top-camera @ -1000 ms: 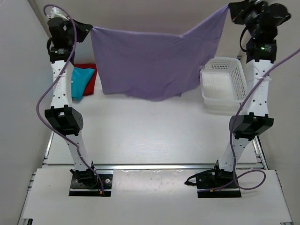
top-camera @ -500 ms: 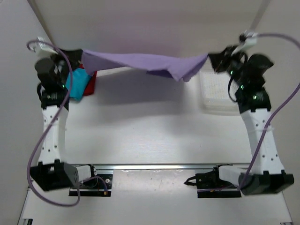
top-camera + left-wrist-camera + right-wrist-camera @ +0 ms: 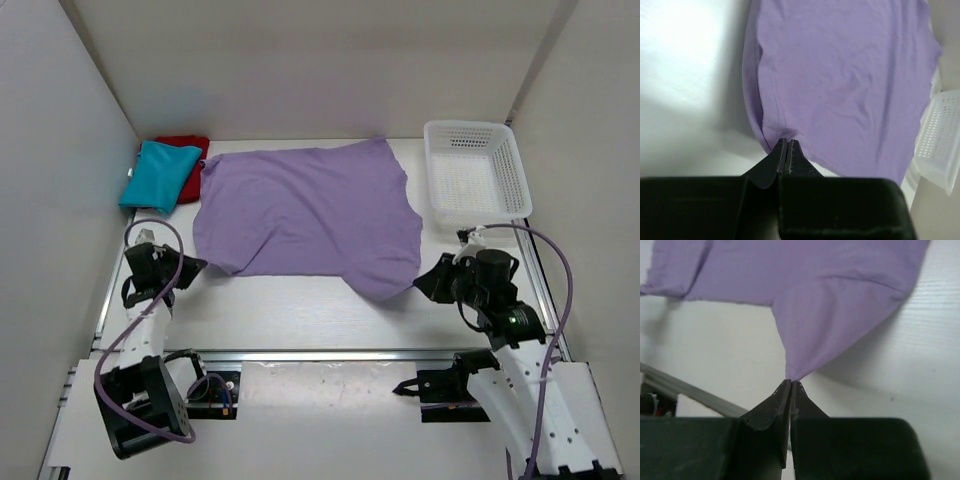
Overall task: Fold and stack the t-shirts
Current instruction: Flatten out the tshirt
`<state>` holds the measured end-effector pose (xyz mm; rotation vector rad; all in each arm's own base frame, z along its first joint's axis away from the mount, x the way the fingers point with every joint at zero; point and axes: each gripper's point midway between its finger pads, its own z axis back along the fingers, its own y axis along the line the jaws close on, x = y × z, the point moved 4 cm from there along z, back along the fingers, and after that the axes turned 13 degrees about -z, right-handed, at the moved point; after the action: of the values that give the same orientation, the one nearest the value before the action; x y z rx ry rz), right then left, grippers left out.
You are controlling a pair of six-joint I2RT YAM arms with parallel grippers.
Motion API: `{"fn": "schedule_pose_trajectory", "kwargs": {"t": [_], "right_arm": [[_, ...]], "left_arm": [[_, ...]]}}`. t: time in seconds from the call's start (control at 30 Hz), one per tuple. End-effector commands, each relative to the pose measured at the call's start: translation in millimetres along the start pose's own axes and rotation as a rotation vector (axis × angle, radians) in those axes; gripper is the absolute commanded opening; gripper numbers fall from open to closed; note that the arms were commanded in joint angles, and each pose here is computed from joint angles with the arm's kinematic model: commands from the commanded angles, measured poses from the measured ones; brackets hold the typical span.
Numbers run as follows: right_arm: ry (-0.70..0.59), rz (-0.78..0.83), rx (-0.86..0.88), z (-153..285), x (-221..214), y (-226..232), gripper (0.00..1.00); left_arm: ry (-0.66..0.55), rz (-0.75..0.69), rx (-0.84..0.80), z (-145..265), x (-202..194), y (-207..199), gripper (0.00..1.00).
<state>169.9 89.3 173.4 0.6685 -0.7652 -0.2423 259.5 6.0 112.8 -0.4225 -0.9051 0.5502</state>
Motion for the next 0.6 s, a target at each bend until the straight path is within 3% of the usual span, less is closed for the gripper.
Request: {"fn": "schedule_pose_trajectory", "kwargs": {"t": [0.0,0.23,0.37,0.57], "right_arm": [[0.015,-0.111,0.046,20,-13,12,0.00],[-0.200,0.065,0.082,54,61,77,0.00],[-0.126,0.075,0.047,37,42,76,0.00],[-0.048,-0.013,-0.053,30,-7,27,0.00]], "left_arm": [[-0.031,-0.091,-0.090,15,10,-11,0.00],[-0.118,-0.198,-0.320,38,73,-114,0.00],[-0.096,-0.216,-0.229,36,62,-88,0.00],[-0.041,-0.147,-0.190,22,31,-51,0.00]]}}
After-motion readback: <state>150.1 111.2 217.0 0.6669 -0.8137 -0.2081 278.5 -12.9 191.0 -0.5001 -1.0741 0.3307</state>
